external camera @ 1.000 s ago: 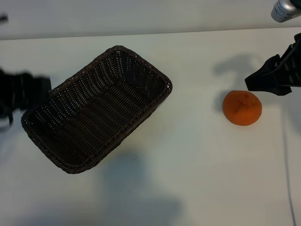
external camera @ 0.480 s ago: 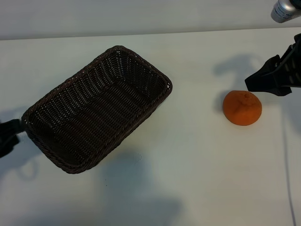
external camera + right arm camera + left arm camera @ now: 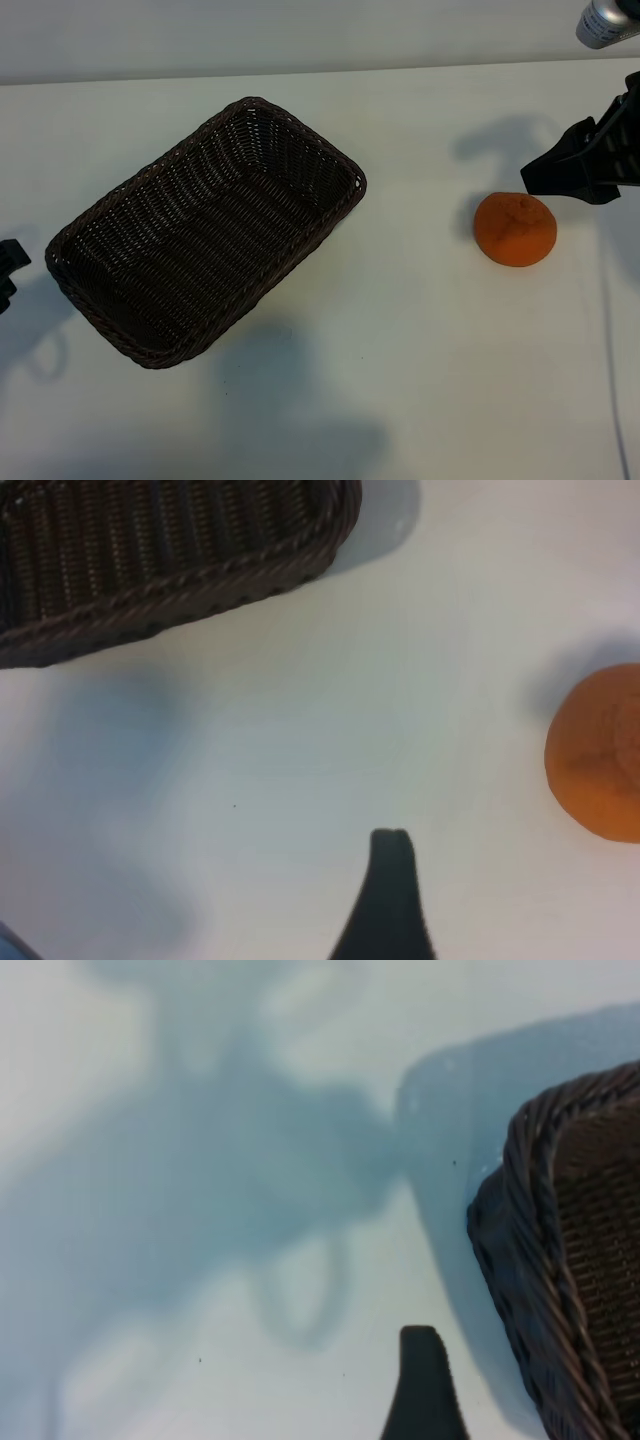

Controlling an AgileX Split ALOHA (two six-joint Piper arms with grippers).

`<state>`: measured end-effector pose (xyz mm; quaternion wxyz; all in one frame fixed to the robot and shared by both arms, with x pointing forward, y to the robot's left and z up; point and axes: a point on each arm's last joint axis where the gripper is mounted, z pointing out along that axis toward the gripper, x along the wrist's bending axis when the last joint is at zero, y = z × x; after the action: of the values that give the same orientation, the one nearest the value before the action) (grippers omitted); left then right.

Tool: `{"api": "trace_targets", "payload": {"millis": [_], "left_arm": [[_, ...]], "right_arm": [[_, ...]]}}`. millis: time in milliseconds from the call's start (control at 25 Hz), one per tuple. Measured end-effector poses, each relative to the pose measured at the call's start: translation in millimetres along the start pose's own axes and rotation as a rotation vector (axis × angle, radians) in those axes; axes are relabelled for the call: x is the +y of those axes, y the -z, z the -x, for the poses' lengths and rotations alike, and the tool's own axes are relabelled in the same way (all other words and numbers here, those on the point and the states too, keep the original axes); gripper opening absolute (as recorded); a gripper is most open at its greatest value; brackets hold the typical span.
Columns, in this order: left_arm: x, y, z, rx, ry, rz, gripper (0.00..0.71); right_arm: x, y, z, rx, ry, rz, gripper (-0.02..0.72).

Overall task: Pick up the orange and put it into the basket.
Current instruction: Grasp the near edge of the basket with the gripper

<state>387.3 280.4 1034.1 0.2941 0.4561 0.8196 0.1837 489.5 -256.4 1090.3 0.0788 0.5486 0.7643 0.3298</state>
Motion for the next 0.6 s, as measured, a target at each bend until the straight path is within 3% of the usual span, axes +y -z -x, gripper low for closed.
{"api": "trace_targets", "payload": {"millis": [600], "left_arm": [[-10.8, -44.4, 7.6, 0.043, 0.038, -0.104, 0.519]], "right_arm": [[-0.1, 0.0, 0.0, 0.000, 0.000, -0.001, 0.579]]}}
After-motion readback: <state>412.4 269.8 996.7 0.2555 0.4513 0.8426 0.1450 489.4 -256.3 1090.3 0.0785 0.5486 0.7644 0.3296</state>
